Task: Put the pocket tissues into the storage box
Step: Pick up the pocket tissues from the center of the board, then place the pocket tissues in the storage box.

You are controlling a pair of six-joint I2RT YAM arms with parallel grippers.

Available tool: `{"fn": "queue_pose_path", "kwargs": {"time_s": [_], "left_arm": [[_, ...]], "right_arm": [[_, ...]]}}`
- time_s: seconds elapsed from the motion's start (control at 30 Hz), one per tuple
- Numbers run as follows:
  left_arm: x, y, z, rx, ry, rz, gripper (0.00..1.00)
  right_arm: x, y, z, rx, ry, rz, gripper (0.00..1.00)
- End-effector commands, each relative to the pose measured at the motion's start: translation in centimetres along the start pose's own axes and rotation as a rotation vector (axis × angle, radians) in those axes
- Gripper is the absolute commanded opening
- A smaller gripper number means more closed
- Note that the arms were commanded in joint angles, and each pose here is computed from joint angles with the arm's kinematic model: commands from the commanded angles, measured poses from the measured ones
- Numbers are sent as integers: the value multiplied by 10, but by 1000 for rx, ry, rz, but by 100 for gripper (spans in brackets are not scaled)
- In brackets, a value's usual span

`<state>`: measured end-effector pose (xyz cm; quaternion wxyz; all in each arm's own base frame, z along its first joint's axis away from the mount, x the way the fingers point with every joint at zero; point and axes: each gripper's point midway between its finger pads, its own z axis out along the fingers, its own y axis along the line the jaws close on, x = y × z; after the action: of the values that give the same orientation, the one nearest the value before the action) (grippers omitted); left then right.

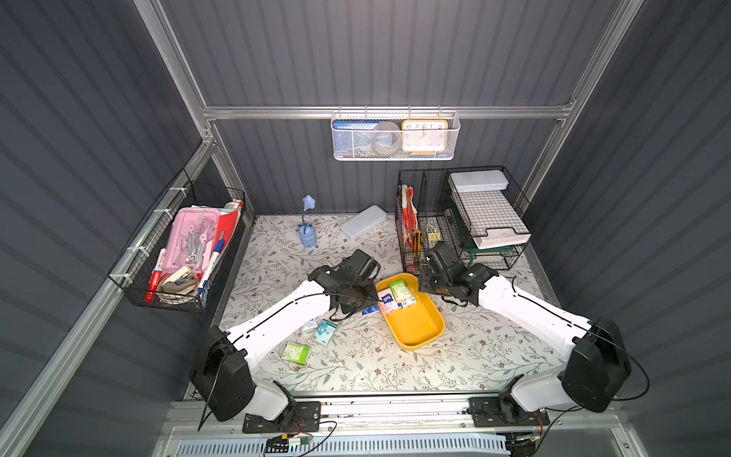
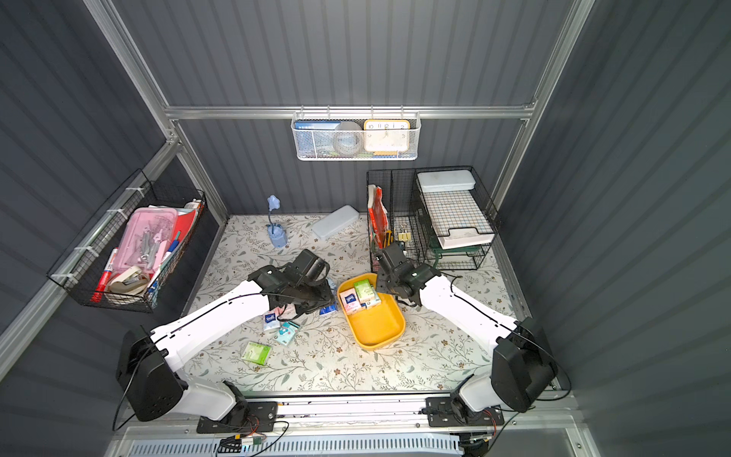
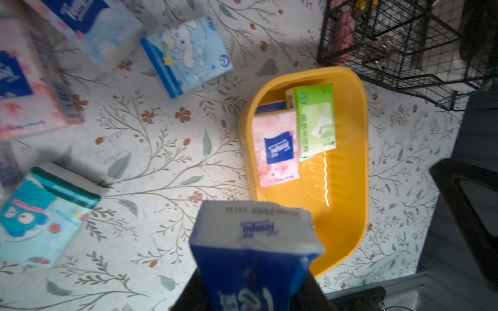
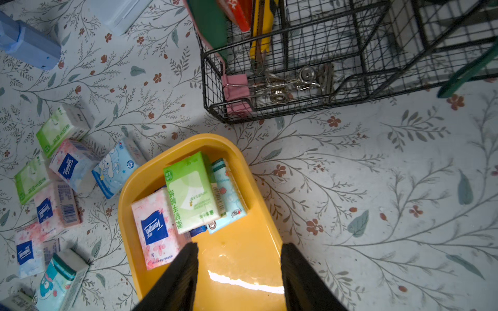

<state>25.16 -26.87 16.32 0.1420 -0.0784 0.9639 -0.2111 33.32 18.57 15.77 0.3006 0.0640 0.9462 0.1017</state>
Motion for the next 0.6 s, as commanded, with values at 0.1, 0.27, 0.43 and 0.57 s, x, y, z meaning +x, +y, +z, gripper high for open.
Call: {"fn": "queue_pose_path", "kwargs": {"time_s": [0.1,0.27,0.43,0.57], "left_arm": [[26,-62,29,94,63,-19,37],[30,-73,54,75,93,-39,38],[48,-68,82,12,164,-97,39],[50,-91,94,-3,200,-19,40]], "right_arm": [[-10,-19,-4,18,-32,60,54],[-11,-30,-11,15,-48,85,54],[-14,-39,-18,16,-70,104,54],[-16,-43,-22,12,-79,112,54]]}}
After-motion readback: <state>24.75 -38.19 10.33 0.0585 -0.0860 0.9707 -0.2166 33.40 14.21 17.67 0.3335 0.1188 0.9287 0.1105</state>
